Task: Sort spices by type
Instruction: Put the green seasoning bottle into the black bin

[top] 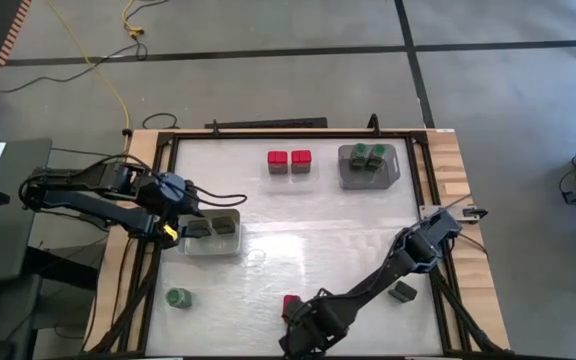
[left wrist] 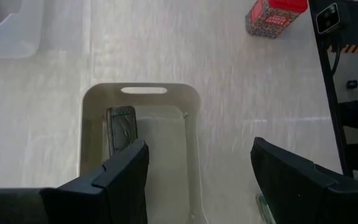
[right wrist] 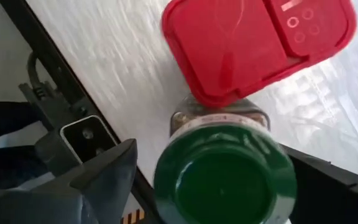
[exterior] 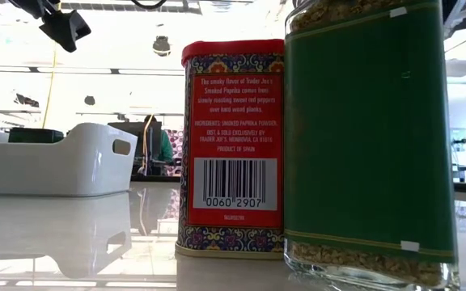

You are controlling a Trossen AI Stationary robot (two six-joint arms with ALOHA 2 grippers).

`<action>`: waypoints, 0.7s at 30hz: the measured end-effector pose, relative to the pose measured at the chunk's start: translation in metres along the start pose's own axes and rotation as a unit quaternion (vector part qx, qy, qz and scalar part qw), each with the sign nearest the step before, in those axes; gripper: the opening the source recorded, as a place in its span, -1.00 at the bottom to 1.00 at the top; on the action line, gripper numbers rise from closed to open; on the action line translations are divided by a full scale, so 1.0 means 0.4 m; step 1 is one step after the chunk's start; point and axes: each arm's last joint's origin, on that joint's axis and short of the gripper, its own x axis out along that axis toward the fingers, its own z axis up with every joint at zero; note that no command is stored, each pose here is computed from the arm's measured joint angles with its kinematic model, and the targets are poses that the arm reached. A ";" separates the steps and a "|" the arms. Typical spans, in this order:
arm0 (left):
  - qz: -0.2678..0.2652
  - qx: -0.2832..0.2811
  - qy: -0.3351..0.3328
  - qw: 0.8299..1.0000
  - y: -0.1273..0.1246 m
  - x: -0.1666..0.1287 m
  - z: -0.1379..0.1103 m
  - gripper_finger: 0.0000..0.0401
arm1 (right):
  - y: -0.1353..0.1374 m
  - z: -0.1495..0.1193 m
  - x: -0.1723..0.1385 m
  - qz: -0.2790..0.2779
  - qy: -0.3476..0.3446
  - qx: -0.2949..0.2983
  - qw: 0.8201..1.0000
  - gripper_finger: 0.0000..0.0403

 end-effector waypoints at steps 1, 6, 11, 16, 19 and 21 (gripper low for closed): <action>0.000 0.000 0.000 1.000 0.000 0.000 0.000 0.34 | -0.001 -0.001 0.000 -0.002 0.001 -0.003 1.000 0.79; 0.000 0.000 0.000 1.000 0.000 0.000 0.000 0.34 | -0.006 0.009 0.001 -0.005 0.001 -0.006 1.000 0.40; 0.000 0.000 0.000 1.000 0.000 0.000 0.000 0.34 | -0.009 0.012 0.001 -0.008 0.002 -0.050 0.999 0.06; 0.000 0.000 0.000 1.000 0.000 0.000 0.000 0.34 | -0.036 0.011 -0.005 -0.052 0.026 -0.098 0.994 0.06; 0.000 0.000 0.000 1.000 0.000 0.000 0.000 0.34 | -0.065 0.006 -0.013 -0.101 0.057 -0.126 0.985 0.06; 0.000 0.000 0.000 1.000 0.000 0.000 0.000 0.34 | -0.080 0.001 -0.017 -0.126 0.079 -0.167 0.975 0.06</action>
